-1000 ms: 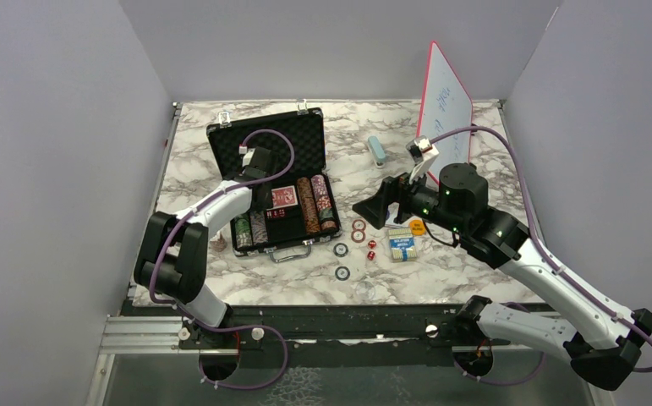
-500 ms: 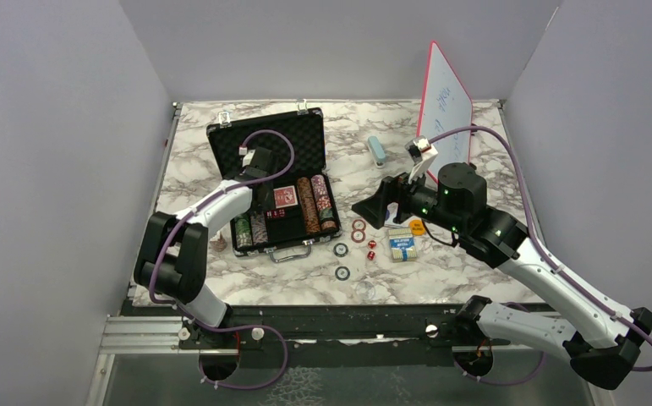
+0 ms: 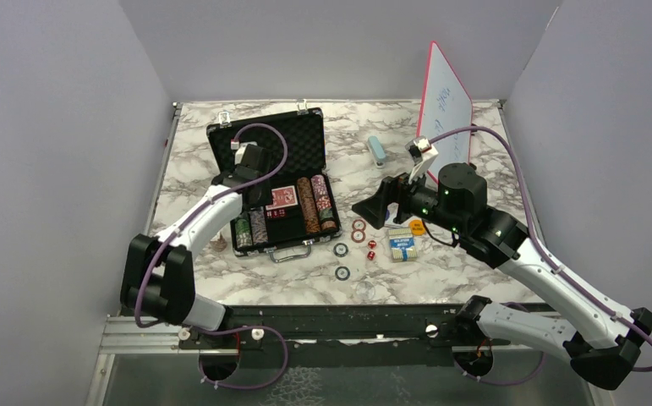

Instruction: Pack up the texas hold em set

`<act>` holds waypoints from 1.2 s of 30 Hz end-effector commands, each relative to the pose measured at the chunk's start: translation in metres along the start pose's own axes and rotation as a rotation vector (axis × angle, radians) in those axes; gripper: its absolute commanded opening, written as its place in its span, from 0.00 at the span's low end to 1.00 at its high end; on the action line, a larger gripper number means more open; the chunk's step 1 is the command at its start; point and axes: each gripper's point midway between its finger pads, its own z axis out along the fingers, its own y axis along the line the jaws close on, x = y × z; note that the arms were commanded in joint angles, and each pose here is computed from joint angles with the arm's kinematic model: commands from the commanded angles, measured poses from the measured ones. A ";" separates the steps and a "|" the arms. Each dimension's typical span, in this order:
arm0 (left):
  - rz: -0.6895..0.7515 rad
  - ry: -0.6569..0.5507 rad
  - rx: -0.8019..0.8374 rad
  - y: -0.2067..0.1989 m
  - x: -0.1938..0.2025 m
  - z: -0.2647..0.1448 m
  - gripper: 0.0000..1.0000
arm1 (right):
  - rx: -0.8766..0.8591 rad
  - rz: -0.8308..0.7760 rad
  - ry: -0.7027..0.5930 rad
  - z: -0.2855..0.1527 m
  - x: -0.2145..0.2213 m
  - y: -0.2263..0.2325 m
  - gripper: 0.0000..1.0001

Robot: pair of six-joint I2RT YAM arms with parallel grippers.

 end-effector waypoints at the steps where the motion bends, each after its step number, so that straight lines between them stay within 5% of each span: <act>1: -0.072 -0.108 -0.041 0.024 -0.024 -0.023 0.65 | -0.010 0.010 -0.007 -0.003 0.001 0.001 1.00; 12: -0.356 0.026 -0.137 0.104 0.022 -0.008 0.92 | -0.019 0.018 -0.003 -0.004 0.008 0.001 1.00; 19: -0.435 0.144 -0.173 0.111 0.058 -0.003 0.92 | -0.018 0.016 -0.001 -0.002 0.009 0.000 0.99; 24: -0.474 0.171 -0.173 0.110 0.069 0.002 0.77 | -0.027 0.025 -0.024 -0.007 0.005 0.003 0.99; 30: -0.445 0.152 -0.163 0.111 0.065 0.003 0.38 | -0.034 0.032 -0.004 -0.007 0.007 0.004 0.98; 36: -0.418 0.089 -0.059 0.102 0.039 -0.021 0.29 | -0.078 0.029 0.012 -0.001 0.009 0.012 0.97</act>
